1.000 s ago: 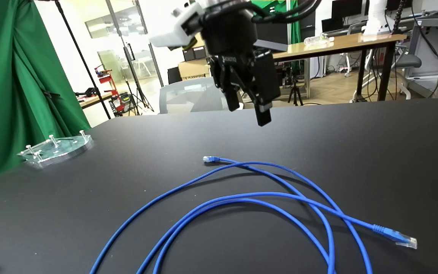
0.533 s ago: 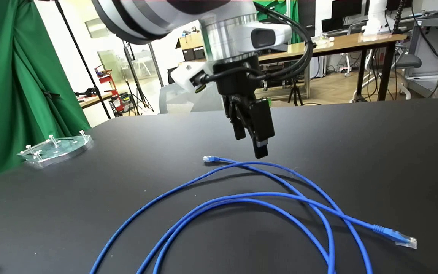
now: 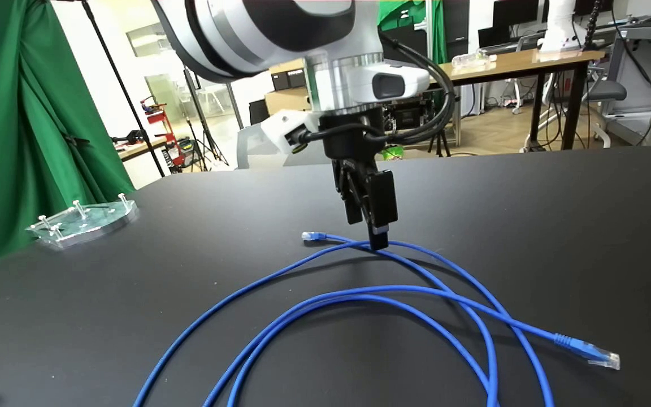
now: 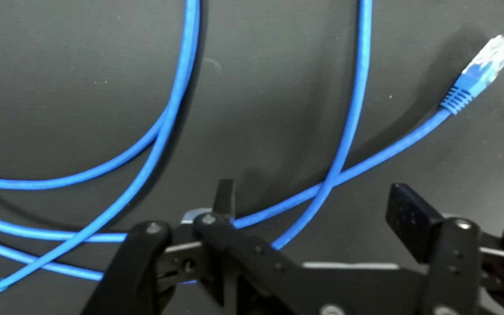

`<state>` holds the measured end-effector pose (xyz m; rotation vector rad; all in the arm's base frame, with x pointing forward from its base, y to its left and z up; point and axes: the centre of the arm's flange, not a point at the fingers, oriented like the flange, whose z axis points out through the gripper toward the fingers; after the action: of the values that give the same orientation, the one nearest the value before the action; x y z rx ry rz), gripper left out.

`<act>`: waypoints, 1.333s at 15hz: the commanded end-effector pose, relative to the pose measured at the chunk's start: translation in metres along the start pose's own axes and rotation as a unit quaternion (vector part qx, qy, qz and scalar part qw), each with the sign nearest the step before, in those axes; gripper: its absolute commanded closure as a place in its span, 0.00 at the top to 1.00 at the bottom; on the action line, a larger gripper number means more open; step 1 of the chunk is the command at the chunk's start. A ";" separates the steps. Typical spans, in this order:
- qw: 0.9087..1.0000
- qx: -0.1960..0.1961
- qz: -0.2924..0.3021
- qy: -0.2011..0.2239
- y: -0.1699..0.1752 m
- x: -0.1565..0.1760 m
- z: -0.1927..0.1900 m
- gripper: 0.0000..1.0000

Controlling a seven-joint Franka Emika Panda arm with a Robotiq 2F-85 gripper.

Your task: Move the cable slightly up, then pick one side and move it to the right

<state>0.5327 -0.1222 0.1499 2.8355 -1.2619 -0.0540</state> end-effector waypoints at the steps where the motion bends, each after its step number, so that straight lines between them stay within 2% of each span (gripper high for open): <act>1: 1.000 -0.005 0.023 -0.009 -0.008 0.008 0.009 0.60; 7: 0.999 0.000 0.031 -0.008 -0.010 0.011 0.015 0.17; 10: 0.999 0.007 0.035 0.009 -0.010 0.011 0.007 0.01; 14: 0.999 0.021 -0.004 0.035 -0.017 0.016 -0.011 0.02; 16: 0.997 0.041 -0.046 0.045 -0.030 0.018 -0.026 0.02; 20: 0.981 0.092 -0.158 0.069 -0.073 0.014 -0.062 0.02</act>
<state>0.5798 -0.0982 0.1811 2.9919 -1.0007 0.1906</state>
